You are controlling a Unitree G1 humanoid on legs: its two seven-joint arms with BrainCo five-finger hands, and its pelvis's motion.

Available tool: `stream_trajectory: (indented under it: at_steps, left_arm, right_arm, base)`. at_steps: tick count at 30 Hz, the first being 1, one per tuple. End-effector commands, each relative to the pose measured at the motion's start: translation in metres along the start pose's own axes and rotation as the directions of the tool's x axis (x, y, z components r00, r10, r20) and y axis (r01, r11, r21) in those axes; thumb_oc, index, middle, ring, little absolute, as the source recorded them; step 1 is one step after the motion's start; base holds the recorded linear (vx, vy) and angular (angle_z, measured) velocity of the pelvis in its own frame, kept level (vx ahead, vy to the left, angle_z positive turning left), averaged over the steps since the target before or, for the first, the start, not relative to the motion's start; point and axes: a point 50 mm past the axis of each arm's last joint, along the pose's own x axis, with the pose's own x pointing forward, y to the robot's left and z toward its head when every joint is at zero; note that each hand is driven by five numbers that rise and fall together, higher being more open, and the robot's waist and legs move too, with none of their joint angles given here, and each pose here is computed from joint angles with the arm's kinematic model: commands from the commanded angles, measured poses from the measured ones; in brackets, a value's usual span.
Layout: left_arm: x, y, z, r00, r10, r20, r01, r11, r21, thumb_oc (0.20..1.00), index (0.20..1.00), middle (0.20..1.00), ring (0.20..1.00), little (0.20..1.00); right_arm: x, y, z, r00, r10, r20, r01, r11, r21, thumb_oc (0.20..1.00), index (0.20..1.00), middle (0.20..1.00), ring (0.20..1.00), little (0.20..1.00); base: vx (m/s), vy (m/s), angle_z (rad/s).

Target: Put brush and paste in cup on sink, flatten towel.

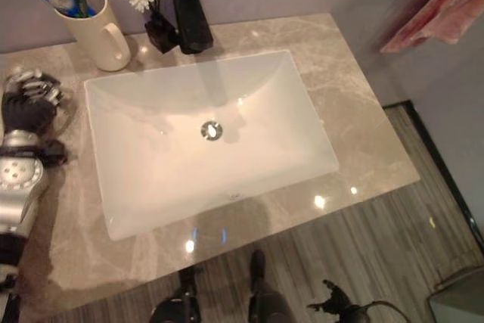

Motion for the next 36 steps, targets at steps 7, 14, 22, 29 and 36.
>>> stream_trajectory:
  at_steps: [7,14,22,29,36]
  left_arm:
    - [-0.043,0.018,0.009,0.993,0.051,0.108,-0.045,0.997,-0.056,0.200,0.200,0.200,0.200,0.200]
    - [-0.095,0.040,-0.021,0.994,0.108,-0.037,-0.104,0.991,0.083,0.200,0.200,0.200,0.200,0.200]
    - [-0.133,0.036,-0.056,0.964,0.132,-0.232,-0.137,0.991,-0.006,0.200,0.200,0.200,0.200,0.200]
    - [-0.164,0.027,-0.095,0.882,0.208,-0.422,-0.218,0.976,0.024,0.200,0.200,0.200,0.200,0.200]
    - [-0.215,0.012,-0.129,0.774,0.071,-0.629,0.054,0.983,0.178,0.216,0.216,0.216,0.216,0.216]
  right_arm:
    - [-0.005,-0.002,-0.019,0.998,-0.015,-0.063,0.015,1.000,0.002,1.000,1.000,1.000,1.000,1.000]
    - [-0.008,-0.009,-0.028,0.996,-0.038,-0.086,0.036,0.999,-0.022,1.000,1.000,1.000,1.000,1.000]
    - [-0.025,-0.034,-0.073,0.955,-0.135,-0.266,0.147,0.989,0.022,1.000,1.000,1.000,1.000,1.000]
    - [-0.022,-0.023,-0.067,0.960,-0.134,-0.247,0.165,0.980,0.111,1.000,1.000,1.000,1.000,1.000]
    - [-0.016,-0.009,-0.049,0.979,-0.118,-0.168,0.143,0.980,0.141,1.000,1.000,1.000,1.000,1.000]
  base:
    - [-0.03,-0.069,0.17]
    - [-0.11,-0.172,0.08]
    - [-0.17,-0.062,0.49]
    - [-0.04,0.101,0.19]
    - [-0.04,0.195,-0.15]
